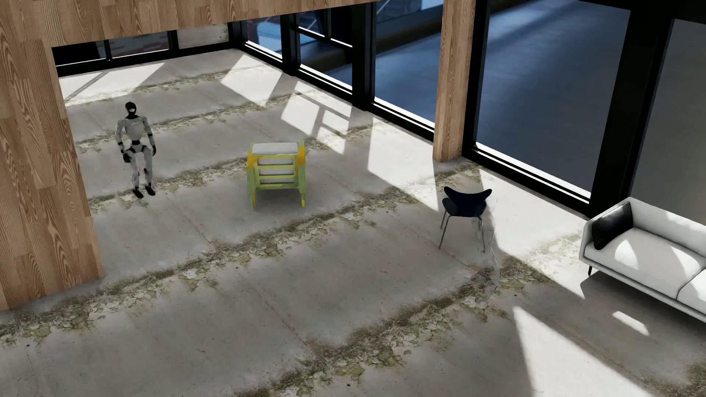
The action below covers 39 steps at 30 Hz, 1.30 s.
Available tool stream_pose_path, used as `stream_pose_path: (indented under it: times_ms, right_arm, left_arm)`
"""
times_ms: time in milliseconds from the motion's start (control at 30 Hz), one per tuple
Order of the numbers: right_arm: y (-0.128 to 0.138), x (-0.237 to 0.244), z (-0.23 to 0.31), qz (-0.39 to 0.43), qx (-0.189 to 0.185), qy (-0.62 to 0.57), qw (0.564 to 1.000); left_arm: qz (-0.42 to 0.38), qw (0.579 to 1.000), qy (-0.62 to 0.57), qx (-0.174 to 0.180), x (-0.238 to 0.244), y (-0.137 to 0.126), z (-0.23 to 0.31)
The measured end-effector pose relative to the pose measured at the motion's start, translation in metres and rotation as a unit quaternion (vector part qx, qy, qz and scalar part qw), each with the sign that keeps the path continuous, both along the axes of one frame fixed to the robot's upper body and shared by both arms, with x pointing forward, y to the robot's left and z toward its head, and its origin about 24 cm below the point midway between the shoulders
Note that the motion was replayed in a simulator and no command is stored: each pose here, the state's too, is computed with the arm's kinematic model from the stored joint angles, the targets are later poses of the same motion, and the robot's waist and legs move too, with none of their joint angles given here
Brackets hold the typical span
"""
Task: Go to the white sofa
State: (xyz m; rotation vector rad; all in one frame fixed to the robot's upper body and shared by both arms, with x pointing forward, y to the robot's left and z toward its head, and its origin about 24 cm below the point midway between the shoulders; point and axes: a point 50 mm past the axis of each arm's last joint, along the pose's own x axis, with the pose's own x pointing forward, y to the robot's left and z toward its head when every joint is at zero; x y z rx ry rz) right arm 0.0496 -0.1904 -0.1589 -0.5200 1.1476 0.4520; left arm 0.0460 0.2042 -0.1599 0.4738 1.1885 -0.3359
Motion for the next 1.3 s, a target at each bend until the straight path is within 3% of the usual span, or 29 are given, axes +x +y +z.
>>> stream_pose_path:
  times_ms: [167, 400, 600, 633, 700, 800, 1033, 1167, 1300]
  right_arm:
    - [0.005, 0.002, 0.002, 0.010, 0.010, -0.009, 1.000]
    - [0.010, 0.058, 0.025, 0.000, 0.038, -0.115, 0.993]
    - [0.025, 0.086, 0.034, 0.054, 0.048, -0.147, 0.986]
    - [0.012, 0.082, 0.029, 0.031, 0.031, -0.135, 0.990]
    - [0.015, 0.057, 0.018, 0.038, 0.029, -0.092, 0.995]
    - [0.004, 0.013, 0.001, 0.037, -0.001, -0.010, 0.999]
    - [-0.010, -0.037, -0.002, 0.015, -0.015, 0.049, 0.999]
    - [-0.012, -0.040, -0.001, 0.005, -0.015, 0.049, 0.999]
    - [-0.012, -0.054, -0.004, 0.016, -0.024, 0.079, 0.996]
  left_arm:
    - [0.011, 1.000, 0.008, 0.008, -0.008, 0.007, 0.000]
    - [0.037, 0.999, 0.021, 0.010, -0.027, 0.012, 0.002]
    - [0.011, 0.996, 0.081, 0.028, -0.055, 0.016, -0.003]
    - [0.025, 0.995, 0.088, 0.030, -0.062, 0.018, -0.003]
    - [0.031, 0.994, 0.097, 0.039, -0.066, 0.023, -0.003]
    - [0.024, 0.994, 0.097, 0.037, -0.062, 0.020, -0.005]
    - [0.012, 0.999, -0.050, -0.008, 0.018, 0.004, 0.011]
    - [0.000, 0.993, -0.121, -0.010, 0.063, 0.007, 0.027]
    - [0.037, 0.998, -0.056, 0.003, 0.025, 0.013, 0.011]
